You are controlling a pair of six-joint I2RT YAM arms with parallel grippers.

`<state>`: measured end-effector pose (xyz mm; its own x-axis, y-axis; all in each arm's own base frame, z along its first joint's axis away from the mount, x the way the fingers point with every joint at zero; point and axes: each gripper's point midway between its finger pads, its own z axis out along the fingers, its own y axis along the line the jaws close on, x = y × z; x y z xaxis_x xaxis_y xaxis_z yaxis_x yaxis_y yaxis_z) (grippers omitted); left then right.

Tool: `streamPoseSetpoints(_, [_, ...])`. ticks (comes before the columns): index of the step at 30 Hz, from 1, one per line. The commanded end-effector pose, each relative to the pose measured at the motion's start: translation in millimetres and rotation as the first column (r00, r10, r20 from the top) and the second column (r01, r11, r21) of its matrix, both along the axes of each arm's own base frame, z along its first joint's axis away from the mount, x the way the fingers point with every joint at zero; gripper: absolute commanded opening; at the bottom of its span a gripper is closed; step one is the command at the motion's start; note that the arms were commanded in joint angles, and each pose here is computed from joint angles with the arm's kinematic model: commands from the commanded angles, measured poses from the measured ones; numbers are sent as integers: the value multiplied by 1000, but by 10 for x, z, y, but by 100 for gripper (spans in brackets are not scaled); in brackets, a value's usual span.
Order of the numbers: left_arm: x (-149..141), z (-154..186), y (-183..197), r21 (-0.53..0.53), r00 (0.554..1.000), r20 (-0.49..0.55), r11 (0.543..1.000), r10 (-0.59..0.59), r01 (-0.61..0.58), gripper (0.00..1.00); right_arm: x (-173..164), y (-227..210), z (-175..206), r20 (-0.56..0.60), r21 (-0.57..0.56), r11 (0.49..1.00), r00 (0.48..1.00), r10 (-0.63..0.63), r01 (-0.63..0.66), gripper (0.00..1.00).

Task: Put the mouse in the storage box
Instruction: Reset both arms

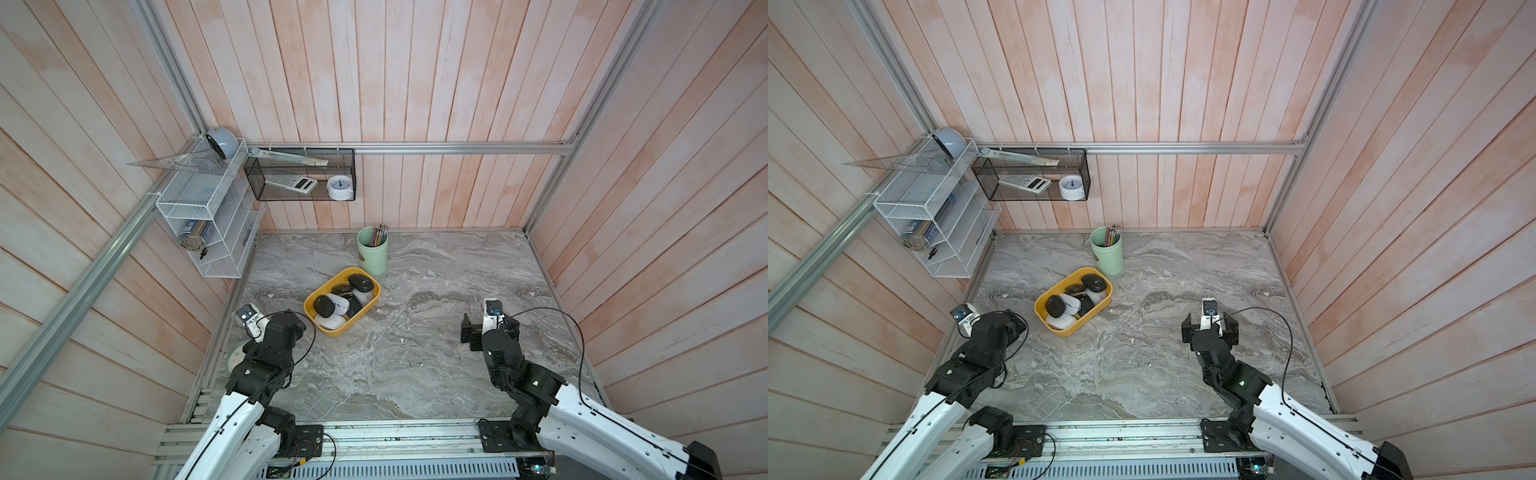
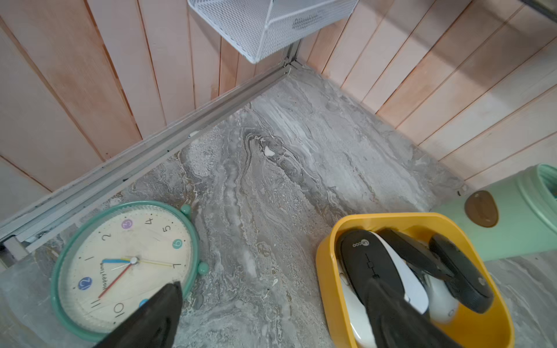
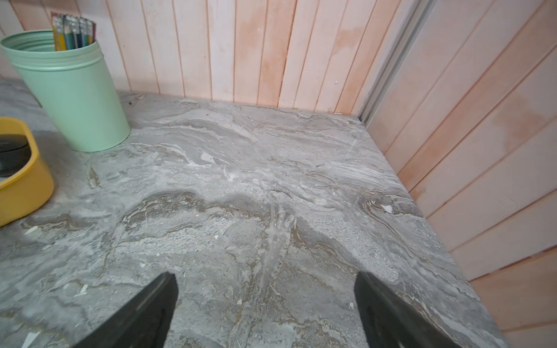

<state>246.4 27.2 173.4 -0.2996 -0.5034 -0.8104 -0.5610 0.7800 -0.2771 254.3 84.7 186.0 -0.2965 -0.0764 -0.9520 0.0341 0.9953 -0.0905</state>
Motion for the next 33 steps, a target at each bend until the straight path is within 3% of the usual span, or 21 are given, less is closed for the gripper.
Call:
streamPoseSetpoints(1, [268,308,-60,12,981,190,1000,-28,26,100,-2,-142,87,33,13,998,997,-68,67,98])
streamPoseSetpoints(4, [355,343,46,112,975,222,993,6,-32,100,6,-185,90,45,-14,997,996,-80,80,98])
streamPoseSetpoints(11, [559,252,278,387,992,117,917,58,-99,100,66,-384,159,97,-91,980,981,-170,179,98])
streamPoseSetpoints(15, [627,41,402,372,990,134,923,50,-97,100,171,-529,103,93,-140,957,966,-242,253,98])
streamPoseSetpoints(22, [834,-243,520,303,978,206,952,-29,-35,100,372,-697,-38,69,-124,942,950,-305,312,98])
streamPoseSetpoints(26, [945,-269,489,319,956,276,948,-104,11,100,481,-849,-133,56,-134,923,933,-355,360,98])
streamPoseSetpoints(33, [1121,-512,396,349,937,292,933,-194,85,100,636,-969,-357,37,-143,908,919,-393,394,98])
